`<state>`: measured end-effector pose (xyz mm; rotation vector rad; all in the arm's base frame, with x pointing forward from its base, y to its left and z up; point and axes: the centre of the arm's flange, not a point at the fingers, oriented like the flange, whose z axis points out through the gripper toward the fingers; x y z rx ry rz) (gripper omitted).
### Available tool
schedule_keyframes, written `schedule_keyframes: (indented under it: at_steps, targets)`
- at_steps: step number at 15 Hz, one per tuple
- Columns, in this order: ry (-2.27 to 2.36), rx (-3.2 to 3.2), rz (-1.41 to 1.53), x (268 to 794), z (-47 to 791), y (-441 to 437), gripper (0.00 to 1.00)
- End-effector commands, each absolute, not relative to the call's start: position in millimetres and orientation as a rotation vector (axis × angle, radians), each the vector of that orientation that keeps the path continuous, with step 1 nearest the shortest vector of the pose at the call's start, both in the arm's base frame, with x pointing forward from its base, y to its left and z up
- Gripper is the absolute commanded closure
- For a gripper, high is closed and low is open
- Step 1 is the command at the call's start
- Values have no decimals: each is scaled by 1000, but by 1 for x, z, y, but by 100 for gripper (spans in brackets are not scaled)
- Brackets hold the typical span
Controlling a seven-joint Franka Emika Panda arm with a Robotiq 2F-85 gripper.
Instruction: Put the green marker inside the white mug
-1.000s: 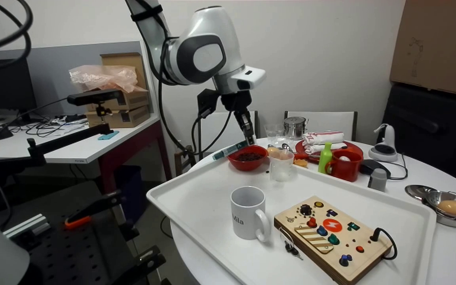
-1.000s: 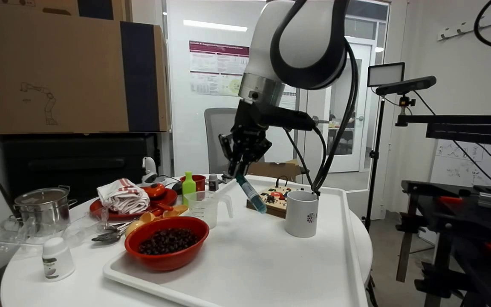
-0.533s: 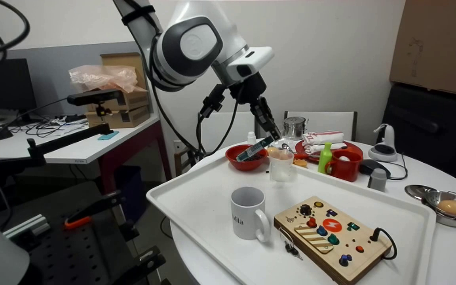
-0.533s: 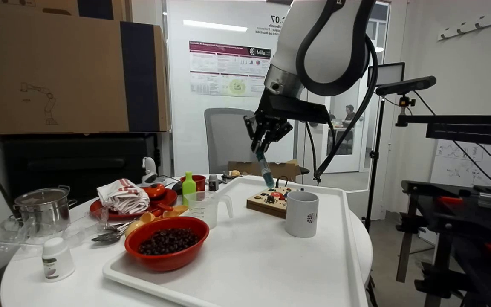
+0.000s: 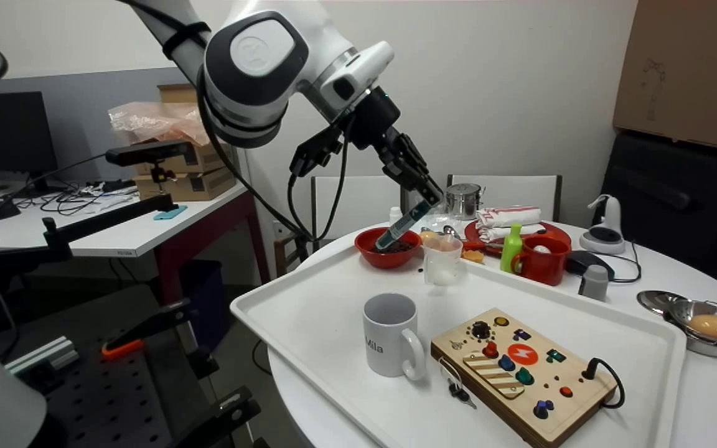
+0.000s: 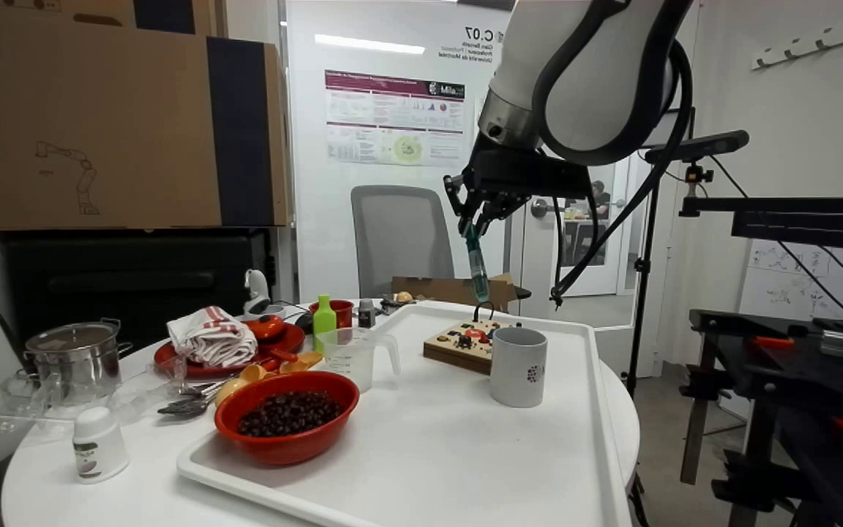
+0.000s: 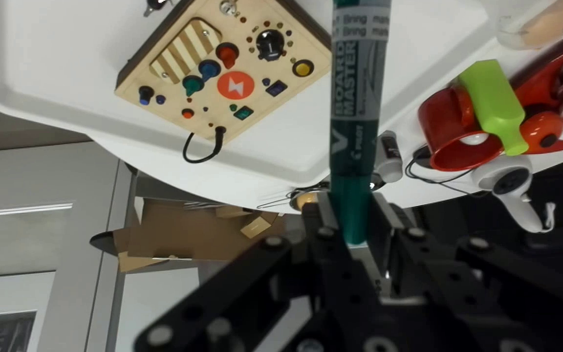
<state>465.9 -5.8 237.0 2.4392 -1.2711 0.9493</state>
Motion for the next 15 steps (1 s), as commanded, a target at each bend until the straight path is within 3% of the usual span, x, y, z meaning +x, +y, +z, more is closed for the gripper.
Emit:
schedule_keyframes:
  at_steps: [1,15]
  targets:
    - [-1286,2294,921,445,242,-3,95]
    - [-1241,2191,811,433,196,20,95]
